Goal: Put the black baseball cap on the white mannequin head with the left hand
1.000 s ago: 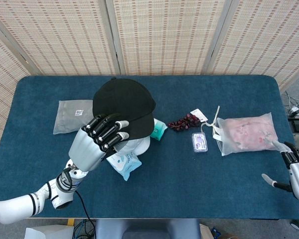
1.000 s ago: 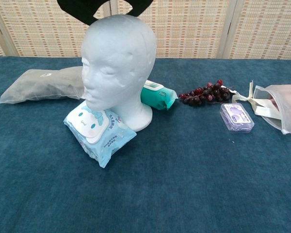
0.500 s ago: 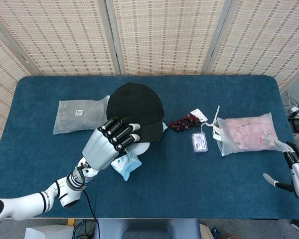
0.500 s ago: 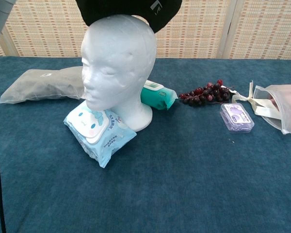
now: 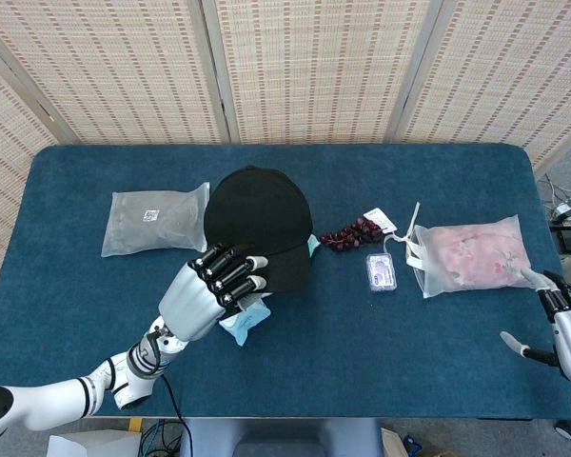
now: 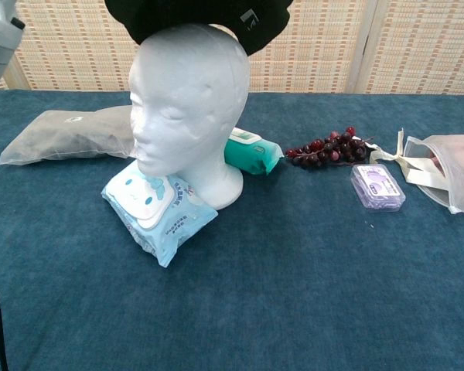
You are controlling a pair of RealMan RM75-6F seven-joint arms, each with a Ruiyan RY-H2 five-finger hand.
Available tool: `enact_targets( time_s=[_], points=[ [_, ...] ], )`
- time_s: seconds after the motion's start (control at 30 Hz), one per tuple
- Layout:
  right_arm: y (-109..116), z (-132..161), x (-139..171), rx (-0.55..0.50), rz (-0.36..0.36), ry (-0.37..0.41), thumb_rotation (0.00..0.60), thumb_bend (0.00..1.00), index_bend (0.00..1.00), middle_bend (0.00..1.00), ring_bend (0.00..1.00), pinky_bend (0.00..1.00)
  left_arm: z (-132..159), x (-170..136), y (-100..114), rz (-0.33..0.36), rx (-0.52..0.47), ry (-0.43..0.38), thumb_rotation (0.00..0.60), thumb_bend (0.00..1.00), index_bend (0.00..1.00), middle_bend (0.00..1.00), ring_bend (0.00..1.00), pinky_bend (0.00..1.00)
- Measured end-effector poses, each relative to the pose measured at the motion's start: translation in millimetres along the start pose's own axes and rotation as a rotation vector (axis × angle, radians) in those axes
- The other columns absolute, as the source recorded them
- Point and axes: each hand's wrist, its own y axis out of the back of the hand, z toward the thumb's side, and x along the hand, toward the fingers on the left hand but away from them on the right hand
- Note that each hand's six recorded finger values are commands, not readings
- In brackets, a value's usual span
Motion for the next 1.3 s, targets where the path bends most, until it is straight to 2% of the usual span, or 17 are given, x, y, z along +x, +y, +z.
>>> enact_targets(
  time_s=[0.77,1.3],
  points=[
    [0.2,-0.9,-0.9,-0.001,0.001,-0.004,0.600,0.00,0.10,0.22,0.13,0.42,-8.4,-23.7,-18.7,-0.061,-0.028,0.063,0.600,0.38,0.81,0.45,0.31,0.44],
    [-1.3,0.0,-1.8,0.007,0.004,-0.005,0.600,0.00,0.10,0.22,0.13,0.42,-18.3,-54.8,-13.4,-0.017,-0.040,0.136,0.600,0.38,0.81,0.45,0.31,0.44]
  ],
)
